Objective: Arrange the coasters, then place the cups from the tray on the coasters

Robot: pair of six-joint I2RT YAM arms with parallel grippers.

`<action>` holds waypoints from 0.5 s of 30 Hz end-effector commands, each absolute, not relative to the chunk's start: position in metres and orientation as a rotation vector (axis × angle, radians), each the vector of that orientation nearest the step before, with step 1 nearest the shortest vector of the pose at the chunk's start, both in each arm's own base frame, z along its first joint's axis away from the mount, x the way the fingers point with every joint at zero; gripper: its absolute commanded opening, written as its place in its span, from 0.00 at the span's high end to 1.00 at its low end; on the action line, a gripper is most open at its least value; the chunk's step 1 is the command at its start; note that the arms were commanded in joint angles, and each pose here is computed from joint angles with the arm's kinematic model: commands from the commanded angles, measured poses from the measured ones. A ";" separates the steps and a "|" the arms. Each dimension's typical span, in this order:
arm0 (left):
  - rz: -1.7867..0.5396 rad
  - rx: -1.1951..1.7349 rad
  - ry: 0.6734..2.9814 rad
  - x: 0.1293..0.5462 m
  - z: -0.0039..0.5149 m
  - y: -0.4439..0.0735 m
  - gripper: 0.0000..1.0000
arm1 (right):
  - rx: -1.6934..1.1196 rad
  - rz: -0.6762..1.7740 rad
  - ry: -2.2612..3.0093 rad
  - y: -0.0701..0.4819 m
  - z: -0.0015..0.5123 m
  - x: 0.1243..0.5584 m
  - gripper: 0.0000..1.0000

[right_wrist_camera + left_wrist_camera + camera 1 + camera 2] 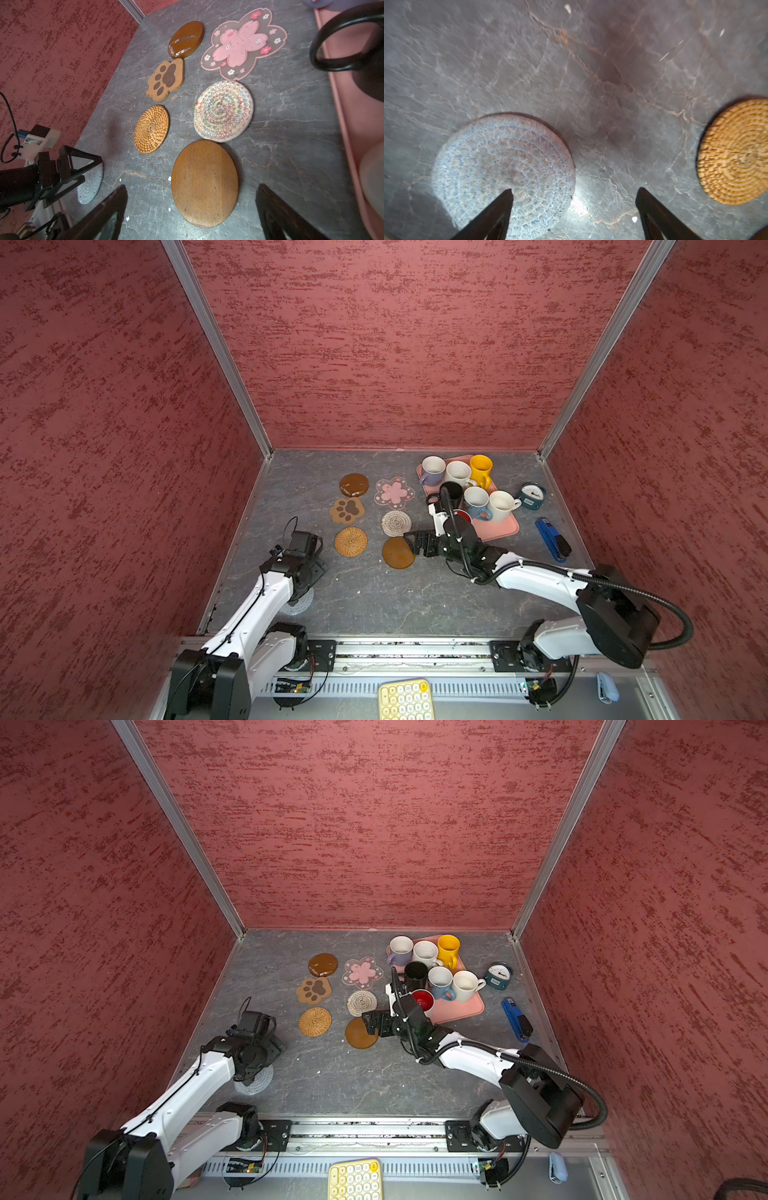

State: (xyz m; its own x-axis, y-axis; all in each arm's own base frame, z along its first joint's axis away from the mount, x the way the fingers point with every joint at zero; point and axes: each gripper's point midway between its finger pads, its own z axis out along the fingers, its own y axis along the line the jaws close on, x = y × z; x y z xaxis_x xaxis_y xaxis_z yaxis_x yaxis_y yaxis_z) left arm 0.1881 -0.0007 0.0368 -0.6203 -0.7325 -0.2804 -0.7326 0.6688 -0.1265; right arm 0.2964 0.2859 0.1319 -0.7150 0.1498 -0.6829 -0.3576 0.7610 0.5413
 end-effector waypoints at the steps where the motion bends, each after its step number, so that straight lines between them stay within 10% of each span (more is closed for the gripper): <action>1: 0.017 -1.164 2.578 0.190 0.031 -0.004 0.07 | -0.118 0.890 2.150 0.284 0.146 0.304 0.03; 15: -0.168 -1.024 2.634 0.199 0.026 -0.063 0.07 | -0.041 0.853 2.144 0.264 0.141 0.312 0.03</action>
